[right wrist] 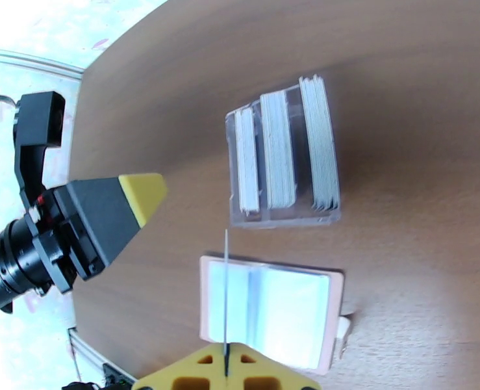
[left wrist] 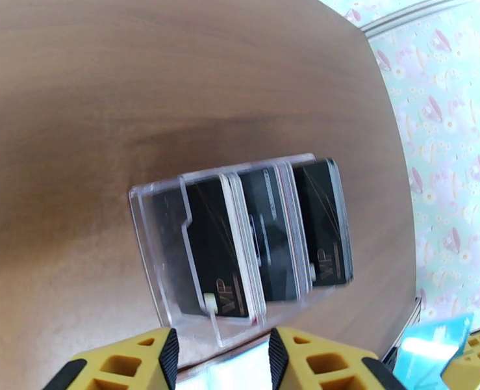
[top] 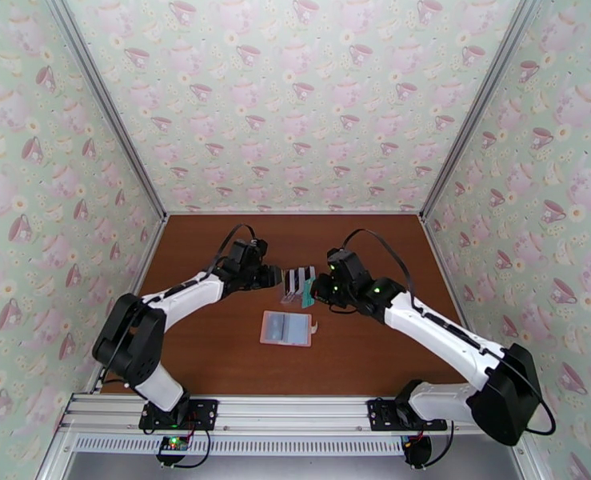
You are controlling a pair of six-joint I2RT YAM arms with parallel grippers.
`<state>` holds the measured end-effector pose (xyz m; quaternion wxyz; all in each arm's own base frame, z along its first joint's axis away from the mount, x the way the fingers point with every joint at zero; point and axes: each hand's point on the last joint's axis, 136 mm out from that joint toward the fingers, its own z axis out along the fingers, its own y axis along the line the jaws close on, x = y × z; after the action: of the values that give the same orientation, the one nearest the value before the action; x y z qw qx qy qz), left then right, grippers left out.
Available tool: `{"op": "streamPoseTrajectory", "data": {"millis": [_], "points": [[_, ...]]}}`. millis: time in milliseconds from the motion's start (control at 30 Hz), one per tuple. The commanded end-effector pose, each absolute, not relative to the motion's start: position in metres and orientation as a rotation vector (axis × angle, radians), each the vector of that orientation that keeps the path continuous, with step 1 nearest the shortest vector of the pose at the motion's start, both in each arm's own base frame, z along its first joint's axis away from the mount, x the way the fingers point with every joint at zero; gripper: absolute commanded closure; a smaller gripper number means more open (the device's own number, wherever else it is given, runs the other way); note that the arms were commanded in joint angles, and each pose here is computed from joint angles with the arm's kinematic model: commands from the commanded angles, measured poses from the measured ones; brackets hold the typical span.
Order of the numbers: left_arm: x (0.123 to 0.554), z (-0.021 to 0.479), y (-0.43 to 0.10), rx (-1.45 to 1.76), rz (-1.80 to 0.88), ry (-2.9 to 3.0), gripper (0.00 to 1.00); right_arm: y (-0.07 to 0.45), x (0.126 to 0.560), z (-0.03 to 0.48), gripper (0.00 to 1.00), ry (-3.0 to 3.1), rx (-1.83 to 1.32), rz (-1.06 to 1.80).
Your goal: Put the credit cards into the card holder
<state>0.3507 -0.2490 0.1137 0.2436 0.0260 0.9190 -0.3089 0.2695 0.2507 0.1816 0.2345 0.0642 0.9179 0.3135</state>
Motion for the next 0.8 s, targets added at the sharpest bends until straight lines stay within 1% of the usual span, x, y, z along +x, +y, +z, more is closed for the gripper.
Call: {"op": "streamPoseTrajectory", "data": {"millis": [0, 167, 267, 467, 767], "points": [[0.324, 0.094, -0.236, 0.098, -0.745, 2.589, 0.56, 0.256, 0.260, 0.182, 1.00, 2.497, 0.200, 0.982], [0.296, 0.076, -0.234, 0.139, -0.731, 2.644, 0.56, 0.260, 0.247, 0.162, 1.00, 2.485, 0.254, 1.108], [0.287, 0.065, -0.227, 0.150, -0.669, 2.666, 0.56, 0.267, 0.242, 0.156, 1.00, 2.459, 0.246, 1.189], [0.275, 0.048, -0.220, 0.181, -0.596, 2.709, 0.56, 0.279, 0.234, 0.139, 1.00, 2.453, 0.128, 1.202], [0.263, 0.036, -0.220, 0.229, -0.567, 2.736, 0.56, 0.289, 0.231, 0.112, 1.00, 2.416, 0.090, 1.189]]}}
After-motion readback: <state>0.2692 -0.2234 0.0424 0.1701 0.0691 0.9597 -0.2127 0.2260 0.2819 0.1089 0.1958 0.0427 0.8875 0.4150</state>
